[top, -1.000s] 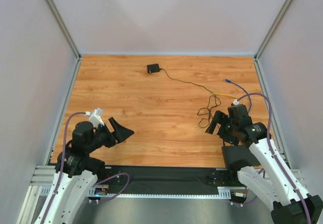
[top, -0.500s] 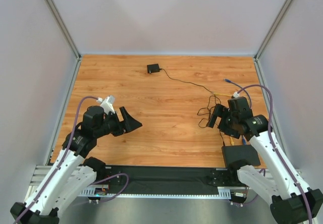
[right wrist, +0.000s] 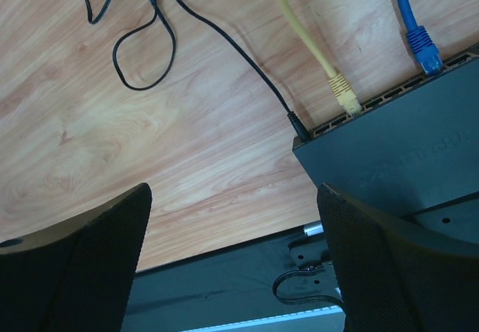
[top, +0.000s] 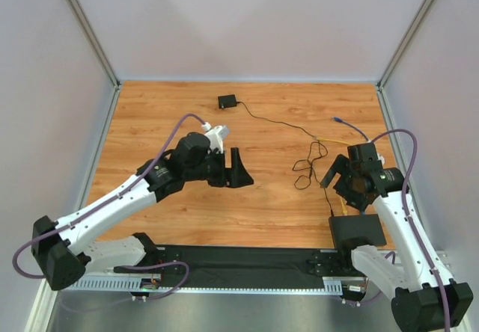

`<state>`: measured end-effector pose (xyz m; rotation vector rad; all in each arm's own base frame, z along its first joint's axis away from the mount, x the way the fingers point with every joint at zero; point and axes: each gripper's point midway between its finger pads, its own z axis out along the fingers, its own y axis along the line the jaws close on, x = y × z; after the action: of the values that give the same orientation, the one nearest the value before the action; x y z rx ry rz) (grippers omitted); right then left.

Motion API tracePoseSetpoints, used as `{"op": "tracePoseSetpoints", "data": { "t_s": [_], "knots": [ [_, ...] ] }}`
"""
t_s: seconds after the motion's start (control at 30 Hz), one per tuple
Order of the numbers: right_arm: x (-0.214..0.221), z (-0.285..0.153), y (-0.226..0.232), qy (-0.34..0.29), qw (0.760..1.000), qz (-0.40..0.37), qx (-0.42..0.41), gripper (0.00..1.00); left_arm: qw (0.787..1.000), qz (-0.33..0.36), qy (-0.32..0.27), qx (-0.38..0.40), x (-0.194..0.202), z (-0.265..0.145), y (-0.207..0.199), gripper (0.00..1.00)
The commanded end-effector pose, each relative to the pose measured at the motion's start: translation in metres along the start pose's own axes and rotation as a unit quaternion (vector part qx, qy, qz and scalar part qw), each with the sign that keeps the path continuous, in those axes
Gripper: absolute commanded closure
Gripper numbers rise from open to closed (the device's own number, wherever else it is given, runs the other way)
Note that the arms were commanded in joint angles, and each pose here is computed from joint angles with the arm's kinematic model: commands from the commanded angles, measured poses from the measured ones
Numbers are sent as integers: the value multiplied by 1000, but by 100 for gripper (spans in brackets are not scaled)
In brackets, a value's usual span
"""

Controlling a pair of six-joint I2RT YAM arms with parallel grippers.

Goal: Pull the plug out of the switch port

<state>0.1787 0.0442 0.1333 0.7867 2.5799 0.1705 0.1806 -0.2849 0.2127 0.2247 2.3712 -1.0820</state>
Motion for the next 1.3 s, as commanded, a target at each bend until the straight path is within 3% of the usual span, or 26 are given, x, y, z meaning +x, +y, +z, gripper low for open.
{"op": "tracePoseSetpoints", "data": {
  "t_s": [0.0,0.07,0.2,0.37,0.43,0.57,0.67,0.73,0.9,1.27],
  "knots": [
    [-18,-6,-2,-20,999,23,21,8,997,50,-9,61,-15,16,-45,16],
    [-14,0,5,4,1000,29,10,12,995,57,0,87,-9,26,-61,18],
    [-7,10,3,23,999,40,10,33,992,69,33,96,3,51,-74,21],
    [-16,11,-7,19,998,43,39,35,988,80,72,111,21,66,-80,23],
    [-37,5,8,-2,999,42,7,35,987,85,78,115,25,70,-81,24],
    [-63,-8,27,-35,999,10,-30,25,984,110,81,117,28,73,-79,24],
    [-64,-5,5,-48,998,39,30,22,982,122,89,113,32,73,-76,24],
    [-61,-3,-15,-49,995,47,80,23,981,126,94,116,34,70,-76,24],
    [-52,6,-32,-44,989,79,117,27,976,134,108,131,40,67,-79,25],
    [-46,34,-30,-24,991,80,109,34,973,147,121,131,47,63,-78,26]
  ]
}}
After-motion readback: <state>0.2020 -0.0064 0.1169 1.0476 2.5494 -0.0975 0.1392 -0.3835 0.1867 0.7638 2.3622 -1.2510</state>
